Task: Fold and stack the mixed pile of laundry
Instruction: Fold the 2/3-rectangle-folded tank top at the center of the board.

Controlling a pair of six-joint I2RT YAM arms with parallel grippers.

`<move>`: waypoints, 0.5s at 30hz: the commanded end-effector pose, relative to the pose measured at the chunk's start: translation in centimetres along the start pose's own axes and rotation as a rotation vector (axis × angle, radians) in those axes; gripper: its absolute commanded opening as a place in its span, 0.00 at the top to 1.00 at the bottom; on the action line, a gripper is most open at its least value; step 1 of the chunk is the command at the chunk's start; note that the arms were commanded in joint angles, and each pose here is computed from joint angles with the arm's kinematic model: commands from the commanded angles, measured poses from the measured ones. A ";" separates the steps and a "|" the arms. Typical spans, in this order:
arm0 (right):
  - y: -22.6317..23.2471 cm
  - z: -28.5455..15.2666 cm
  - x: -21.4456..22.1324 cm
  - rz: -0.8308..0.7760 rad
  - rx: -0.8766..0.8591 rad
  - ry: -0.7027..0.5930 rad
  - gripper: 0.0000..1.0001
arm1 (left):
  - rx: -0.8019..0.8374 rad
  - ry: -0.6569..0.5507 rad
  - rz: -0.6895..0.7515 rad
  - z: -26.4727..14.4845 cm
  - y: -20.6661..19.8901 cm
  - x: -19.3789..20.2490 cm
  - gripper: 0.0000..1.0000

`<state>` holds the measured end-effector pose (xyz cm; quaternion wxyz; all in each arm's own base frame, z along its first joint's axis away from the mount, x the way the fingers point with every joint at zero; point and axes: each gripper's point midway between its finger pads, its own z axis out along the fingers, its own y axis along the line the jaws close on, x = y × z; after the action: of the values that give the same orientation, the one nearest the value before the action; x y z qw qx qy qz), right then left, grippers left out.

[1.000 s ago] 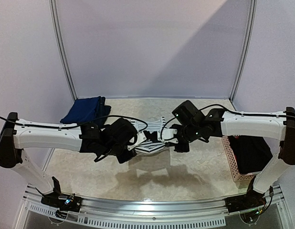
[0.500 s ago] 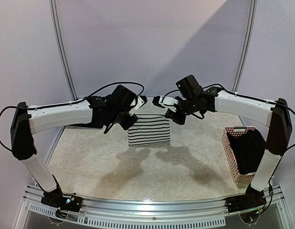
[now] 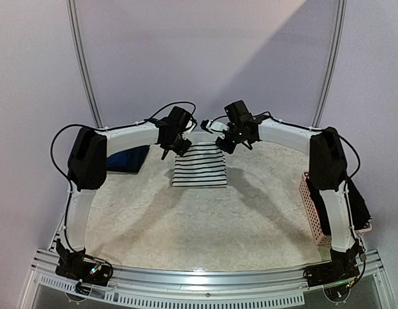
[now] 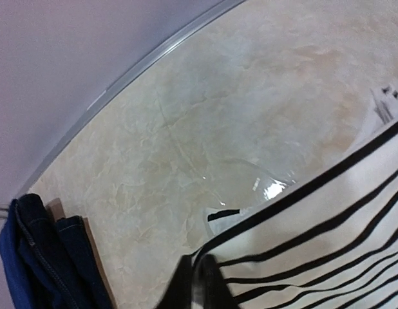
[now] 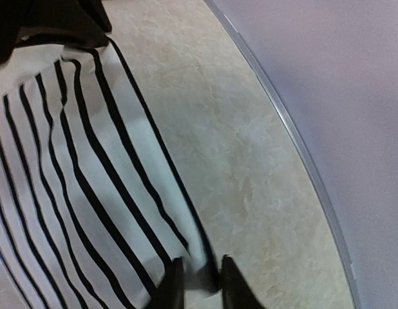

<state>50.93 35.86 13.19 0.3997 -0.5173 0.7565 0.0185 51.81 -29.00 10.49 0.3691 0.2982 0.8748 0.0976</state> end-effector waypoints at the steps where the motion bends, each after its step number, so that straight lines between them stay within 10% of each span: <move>1: -3.4 3.8 1.9 0.042 0.124 0.066 0.72 | -0.027 0.031 -0.133 2.2 2.1 -0.1 0.80; 8: -1.0 -1.5 0.2 0.194 -0.061 -0.034 0.61 | -0.007 -0.060 -0.297 -2.9 3.5 -0.1 0.53; 15: 3.8 -3.6 0.9 0.347 -0.291 -0.027 0.57 | 0.234 0.052 -0.505 -3.4 2.3 4.8 0.46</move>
<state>48.62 34.15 12.77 0.3555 -0.4532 0.8087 0.1194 48.68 -24.89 12.43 0.3653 0.1696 0.9153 0.0072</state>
